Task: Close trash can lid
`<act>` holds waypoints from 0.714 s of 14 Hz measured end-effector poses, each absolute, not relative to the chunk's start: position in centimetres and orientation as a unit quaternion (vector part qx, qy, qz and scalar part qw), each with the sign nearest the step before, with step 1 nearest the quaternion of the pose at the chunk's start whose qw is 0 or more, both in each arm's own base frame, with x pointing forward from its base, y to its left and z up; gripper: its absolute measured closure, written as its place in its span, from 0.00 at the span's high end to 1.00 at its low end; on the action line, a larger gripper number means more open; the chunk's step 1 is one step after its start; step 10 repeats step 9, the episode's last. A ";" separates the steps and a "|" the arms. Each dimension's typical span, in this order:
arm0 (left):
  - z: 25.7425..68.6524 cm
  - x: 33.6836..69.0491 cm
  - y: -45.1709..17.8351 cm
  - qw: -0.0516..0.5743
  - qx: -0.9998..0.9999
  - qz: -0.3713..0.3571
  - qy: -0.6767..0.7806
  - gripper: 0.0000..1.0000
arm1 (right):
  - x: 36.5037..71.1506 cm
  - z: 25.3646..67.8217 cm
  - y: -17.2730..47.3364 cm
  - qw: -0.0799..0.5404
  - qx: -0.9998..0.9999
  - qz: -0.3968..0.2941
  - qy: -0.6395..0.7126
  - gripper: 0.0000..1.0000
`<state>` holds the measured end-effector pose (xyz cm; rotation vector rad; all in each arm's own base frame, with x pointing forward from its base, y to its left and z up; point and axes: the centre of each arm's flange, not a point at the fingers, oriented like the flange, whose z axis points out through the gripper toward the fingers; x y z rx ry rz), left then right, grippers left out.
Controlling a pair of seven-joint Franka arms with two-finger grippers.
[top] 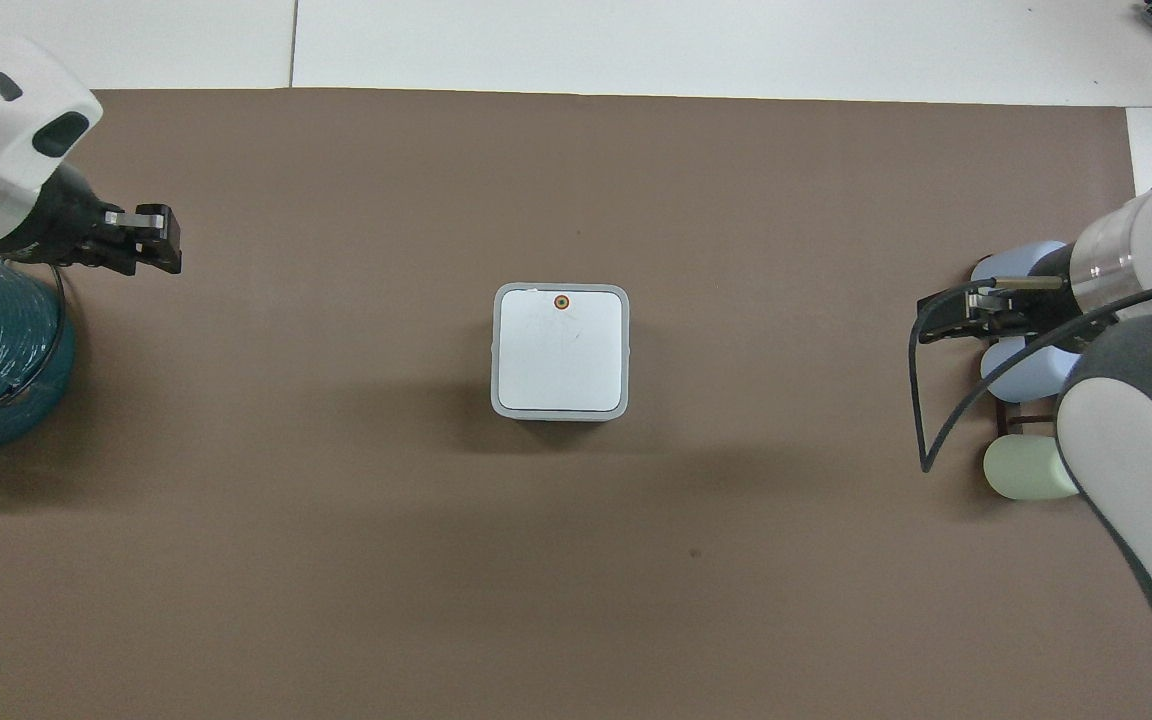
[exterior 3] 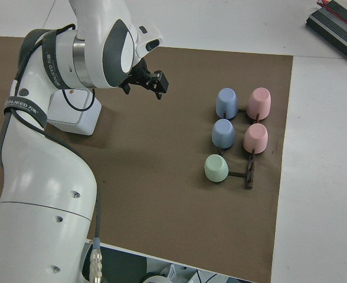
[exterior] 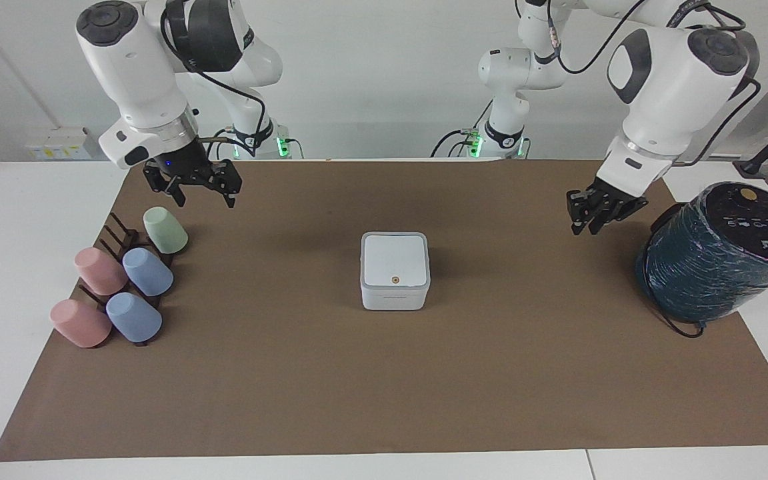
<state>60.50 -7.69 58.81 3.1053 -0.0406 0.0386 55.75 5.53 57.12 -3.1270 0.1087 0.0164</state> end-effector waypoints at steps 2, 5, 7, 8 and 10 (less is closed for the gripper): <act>59.0 60.4 -7.8 0.010 1.000 0.014 -0.016 0.74 | 55.8 57.1 5.5 0.006 -0.999 0.005 0.035 1.00; 59.0 60.4 -8.4 0.005 1.000 0.018 -0.023 1.00 | 55.8 57.1 5.5 0.006 -0.999 0.005 0.035 1.00; 59.1 60.5 -8.4 0.005 0.999 0.021 -0.023 1.00 | 55.8 57.1 5.5 0.006 -0.999 0.005 0.035 1.00; 59.1 60.5 -8.4 0.005 0.999 0.022 -0.023 1.00 | 55.8 57.1 5.5 0.006 -0.999 0.005 0.035 1.00; 59.1 60.5 -8.4 0.005 0.999 0.023 -0.023 1.00 | 55.8 57.1 5.5 0.006 -0.999 0.005 0.035 1.00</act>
